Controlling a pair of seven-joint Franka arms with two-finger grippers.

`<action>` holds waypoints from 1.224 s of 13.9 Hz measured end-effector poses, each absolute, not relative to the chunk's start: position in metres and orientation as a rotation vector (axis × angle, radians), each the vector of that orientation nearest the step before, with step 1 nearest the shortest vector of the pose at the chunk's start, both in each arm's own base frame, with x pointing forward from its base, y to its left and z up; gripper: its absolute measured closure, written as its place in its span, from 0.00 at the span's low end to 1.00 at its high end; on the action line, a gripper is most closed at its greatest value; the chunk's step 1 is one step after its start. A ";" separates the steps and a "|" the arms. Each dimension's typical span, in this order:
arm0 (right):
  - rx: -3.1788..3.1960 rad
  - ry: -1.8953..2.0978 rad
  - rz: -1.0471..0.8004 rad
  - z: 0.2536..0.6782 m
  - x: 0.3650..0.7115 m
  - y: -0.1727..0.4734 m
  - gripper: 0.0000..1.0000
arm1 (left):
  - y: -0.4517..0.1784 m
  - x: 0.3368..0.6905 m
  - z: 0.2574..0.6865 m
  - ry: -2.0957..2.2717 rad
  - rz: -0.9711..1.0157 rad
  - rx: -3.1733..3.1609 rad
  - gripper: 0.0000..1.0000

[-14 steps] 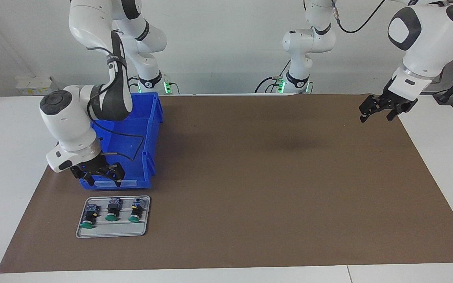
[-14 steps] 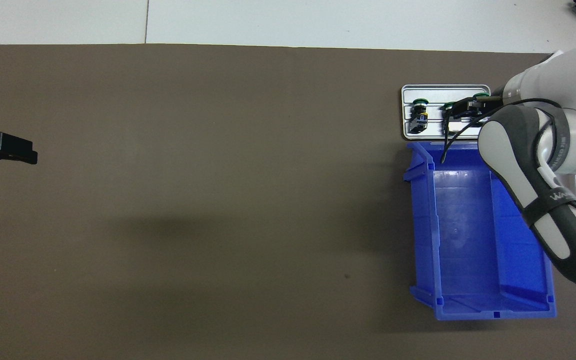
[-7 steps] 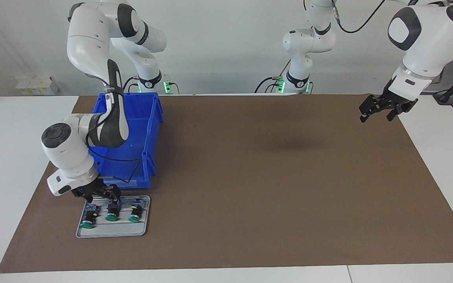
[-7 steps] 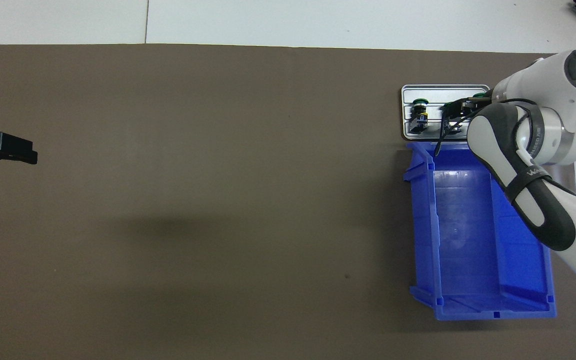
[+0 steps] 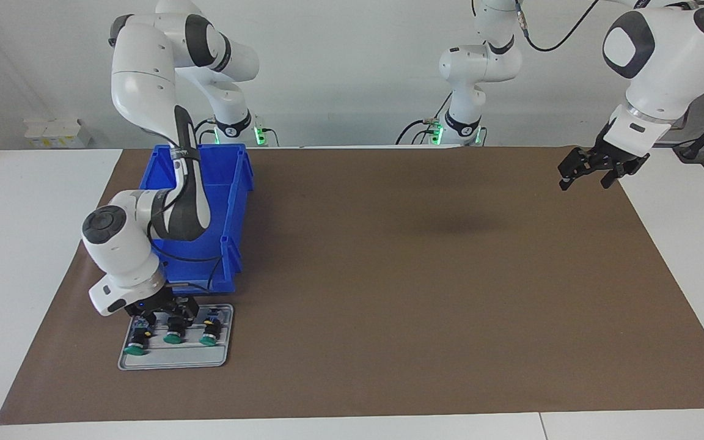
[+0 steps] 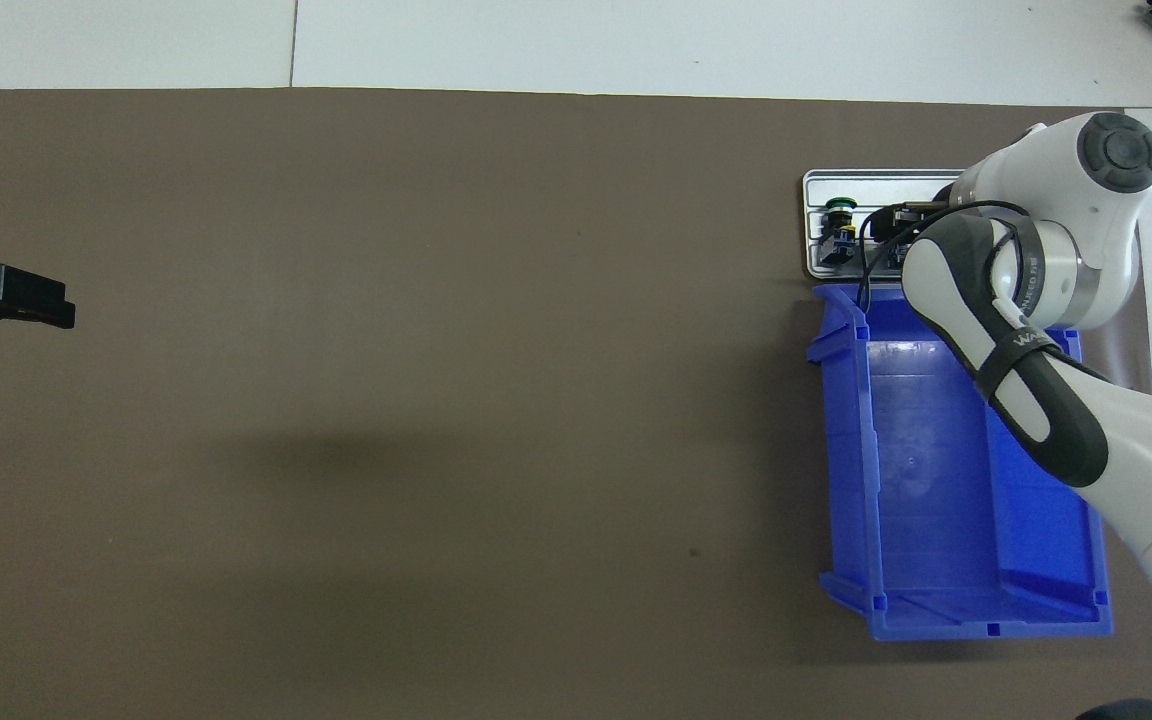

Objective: Place and press button with both arms
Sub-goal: 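Reach the right gripper into the metal tray and grasp a green-capped button, then carry the button with the right gripper to the table middle and set it down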

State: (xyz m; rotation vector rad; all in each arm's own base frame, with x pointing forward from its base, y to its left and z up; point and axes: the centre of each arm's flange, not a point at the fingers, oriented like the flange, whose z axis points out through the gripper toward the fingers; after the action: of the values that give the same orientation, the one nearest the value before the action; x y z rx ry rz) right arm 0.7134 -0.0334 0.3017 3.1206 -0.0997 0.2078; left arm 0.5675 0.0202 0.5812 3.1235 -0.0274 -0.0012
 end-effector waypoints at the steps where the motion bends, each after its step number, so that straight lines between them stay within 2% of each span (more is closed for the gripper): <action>1: 3.121 -0.098 0.205 0.301 0.713 -0.033 0.19 | 0.020 0.567 0.581 -0.027 -0.001 3.124 0.00; 2: 3.121 -0.095 0.203 0.300 0.713 -0.033 0.19 | 0.020 0.567 0.581 -0.027 -0.001 3.124 0.00; 3: 3.121 -0.092 0.202 0.300 0.713 -0.033 0.24 | 0.020 0.567 0.581 -0.027 -0.001 3.124 0.00; 6: 3.123 -0.090 0.205 0.301 0.713 -0.033 0.59 | 0.020 0.567 0.581 -0.027 -0.001 3.124 0.00; 10: 3.184 -0.175 0.250 0.317 0.715 -0.031 0.59 | 0.020 0.567 0.581 -0.027 -0.001 3.124 0.00; 15: 3.188 -0.373 0.288 0.377 0.709 -0.025 0.59 | 0.020 0.567 0.581 -0.027 -0.001 3.124 0.00; 17: 3.185 -0.524 0.267 0.401 0.703 0.003 0.59 | 0.020 0.567 0.581 -0.027 -0.001 3.124 0.00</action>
State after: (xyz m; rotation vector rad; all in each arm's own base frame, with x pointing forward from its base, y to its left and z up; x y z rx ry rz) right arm 0.7033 0.0032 0.4005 3.1852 -0.5236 0.2667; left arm 0.5675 0.0202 0.5812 3.1235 -0.0272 -0.0012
